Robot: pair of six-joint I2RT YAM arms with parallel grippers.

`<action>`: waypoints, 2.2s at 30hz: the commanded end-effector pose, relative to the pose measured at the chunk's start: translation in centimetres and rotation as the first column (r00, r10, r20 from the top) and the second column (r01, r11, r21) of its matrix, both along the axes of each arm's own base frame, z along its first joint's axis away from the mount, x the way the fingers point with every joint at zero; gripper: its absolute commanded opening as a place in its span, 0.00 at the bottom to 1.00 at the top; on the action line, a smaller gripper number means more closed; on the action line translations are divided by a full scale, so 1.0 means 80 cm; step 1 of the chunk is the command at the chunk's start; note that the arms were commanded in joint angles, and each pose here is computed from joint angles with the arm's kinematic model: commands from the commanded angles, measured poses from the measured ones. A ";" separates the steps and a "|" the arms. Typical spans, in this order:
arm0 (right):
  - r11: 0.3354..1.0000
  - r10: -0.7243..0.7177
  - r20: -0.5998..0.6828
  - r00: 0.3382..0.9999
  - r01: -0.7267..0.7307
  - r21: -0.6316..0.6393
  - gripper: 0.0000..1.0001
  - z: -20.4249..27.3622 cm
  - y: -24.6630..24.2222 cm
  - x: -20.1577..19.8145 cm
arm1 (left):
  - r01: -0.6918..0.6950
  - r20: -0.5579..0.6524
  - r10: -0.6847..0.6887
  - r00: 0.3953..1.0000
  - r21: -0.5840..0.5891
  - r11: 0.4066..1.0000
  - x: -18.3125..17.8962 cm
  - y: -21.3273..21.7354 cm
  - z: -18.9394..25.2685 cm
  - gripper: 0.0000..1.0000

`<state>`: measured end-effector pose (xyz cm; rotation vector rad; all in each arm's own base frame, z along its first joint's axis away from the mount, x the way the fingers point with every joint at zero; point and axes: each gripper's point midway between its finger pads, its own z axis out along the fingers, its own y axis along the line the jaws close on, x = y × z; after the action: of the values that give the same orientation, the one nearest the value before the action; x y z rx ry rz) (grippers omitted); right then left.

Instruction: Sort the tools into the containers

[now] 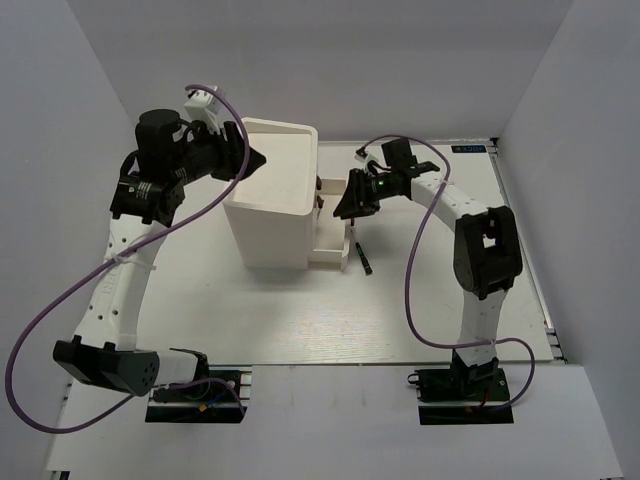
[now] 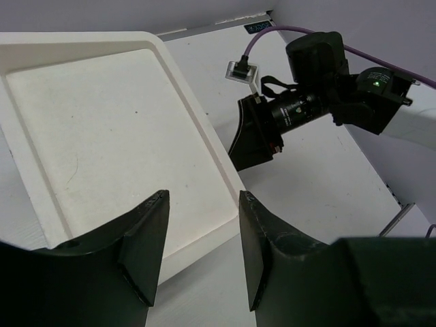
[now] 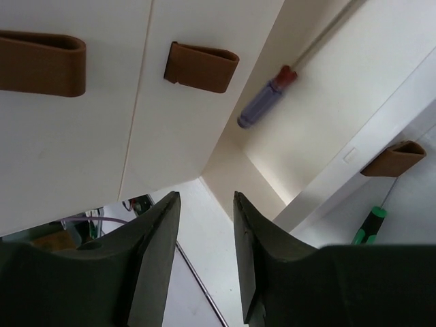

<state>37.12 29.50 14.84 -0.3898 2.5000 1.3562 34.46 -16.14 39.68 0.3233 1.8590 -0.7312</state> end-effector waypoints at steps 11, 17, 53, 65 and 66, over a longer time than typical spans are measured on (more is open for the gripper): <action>0.855 0.268 0.414 0.870 -0.016 -0.519 0.18 -0.050 -0.143 -0.021 | -0.023 0.014 0.022 1.000 0.023 0.999 -0.011 -0.002 0.005 0.51; 0.801 0.320 0.325 0.890 -0.071 -0.595 0.43 -0.104 -0.154 -0.056 | -0.013 0.014 0.013 1.000 0.023 1.000 -0.009 -0.007 0.003 0.53; 0.702 0.025 0.215 0.976 0.136 -0.699 0.08 -0.191 -0.122 -0.081 | -0.083 -0.017 0.084 0.996 0.039 0.996 -0.024 0.008 -0.009 0.59; 0.812 -0.128 0.442 0.888 0.350 -0.468 0.00 -0.041 -0.142 -0.016 | -0.389 -0.112 0.400 0.910 0.107 0.915 -0.012 0.072 -0.067 0.64; 0.836 -0.119 0.456 0.882 0.337 -0.433 0.00 -0.028 -0.133 -0.012 | -0.417 -0.121 0.426 0.896 0.096 0.904 -0.010 0.076 -0.067 0.64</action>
<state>34.50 16.53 7.37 -0.3717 2.5548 0.3024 33.49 -12.35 33.92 0.0543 2.0199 -0.4886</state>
